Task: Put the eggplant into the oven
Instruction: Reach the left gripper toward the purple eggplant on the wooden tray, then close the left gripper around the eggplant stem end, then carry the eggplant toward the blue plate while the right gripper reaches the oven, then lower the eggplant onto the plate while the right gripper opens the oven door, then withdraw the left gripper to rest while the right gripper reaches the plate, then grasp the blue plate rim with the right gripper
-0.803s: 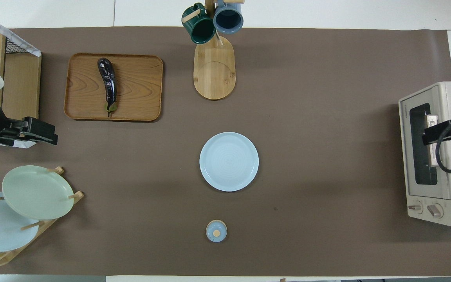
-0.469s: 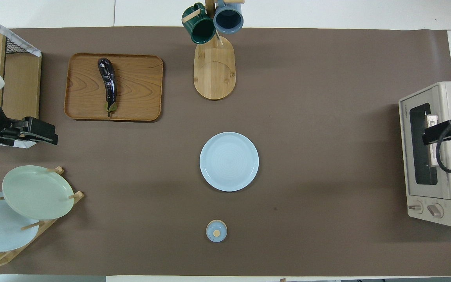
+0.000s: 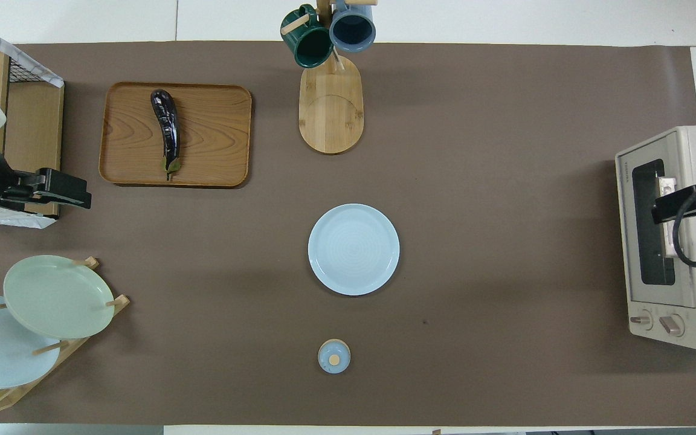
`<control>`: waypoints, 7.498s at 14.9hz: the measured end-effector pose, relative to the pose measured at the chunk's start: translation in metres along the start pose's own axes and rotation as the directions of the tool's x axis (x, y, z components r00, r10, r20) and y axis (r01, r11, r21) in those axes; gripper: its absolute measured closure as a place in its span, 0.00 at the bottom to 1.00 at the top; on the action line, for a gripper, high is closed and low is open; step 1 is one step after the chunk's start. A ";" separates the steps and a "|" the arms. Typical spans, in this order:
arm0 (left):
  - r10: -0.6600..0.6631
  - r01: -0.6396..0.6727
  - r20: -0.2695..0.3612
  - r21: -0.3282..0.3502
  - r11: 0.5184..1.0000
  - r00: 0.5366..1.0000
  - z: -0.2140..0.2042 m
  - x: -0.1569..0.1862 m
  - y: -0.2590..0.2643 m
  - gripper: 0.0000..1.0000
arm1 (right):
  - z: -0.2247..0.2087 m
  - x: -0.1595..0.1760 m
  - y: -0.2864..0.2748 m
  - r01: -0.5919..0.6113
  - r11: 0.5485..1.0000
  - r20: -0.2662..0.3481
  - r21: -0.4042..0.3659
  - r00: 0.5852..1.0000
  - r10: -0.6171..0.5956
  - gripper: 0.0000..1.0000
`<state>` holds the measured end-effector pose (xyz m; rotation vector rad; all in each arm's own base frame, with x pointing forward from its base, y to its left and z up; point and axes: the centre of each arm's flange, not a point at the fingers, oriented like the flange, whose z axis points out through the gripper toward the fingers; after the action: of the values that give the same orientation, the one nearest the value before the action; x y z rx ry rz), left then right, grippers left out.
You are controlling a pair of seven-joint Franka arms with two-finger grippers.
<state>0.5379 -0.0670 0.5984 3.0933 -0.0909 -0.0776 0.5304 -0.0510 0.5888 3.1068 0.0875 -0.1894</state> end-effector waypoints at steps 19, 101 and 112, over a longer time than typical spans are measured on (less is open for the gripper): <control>-0.014 0.013 -0.122 -0.012 1.000 0.992 0.237 0.196 0.004 0.00 | 0.000 0.000 0.000 0.000 1.000 0.000 0.000 1.000 0.000 0.00; -0.095 0.089 -0.072 -0.081 0.993 0.993 0.123 0.079 0.090 0.00 | 0.187 0.054 -0.359 -0.055 0.995 -0.102 0.085 0.993 0.064 0.03; -0.011 0.011 -0.037 -0.007 1.000 0.999 0.029 0.022 0.015 0.00 | 0.255 0.019 -0.549 -0.065 0.998 -0.169 0.019 0.983 0.067 0.42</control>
<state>0.5578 -0.0843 0.5694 3.0866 -0.0715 -0.0213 0.4869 0.4901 0.3204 3.1273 -0.0138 0.0766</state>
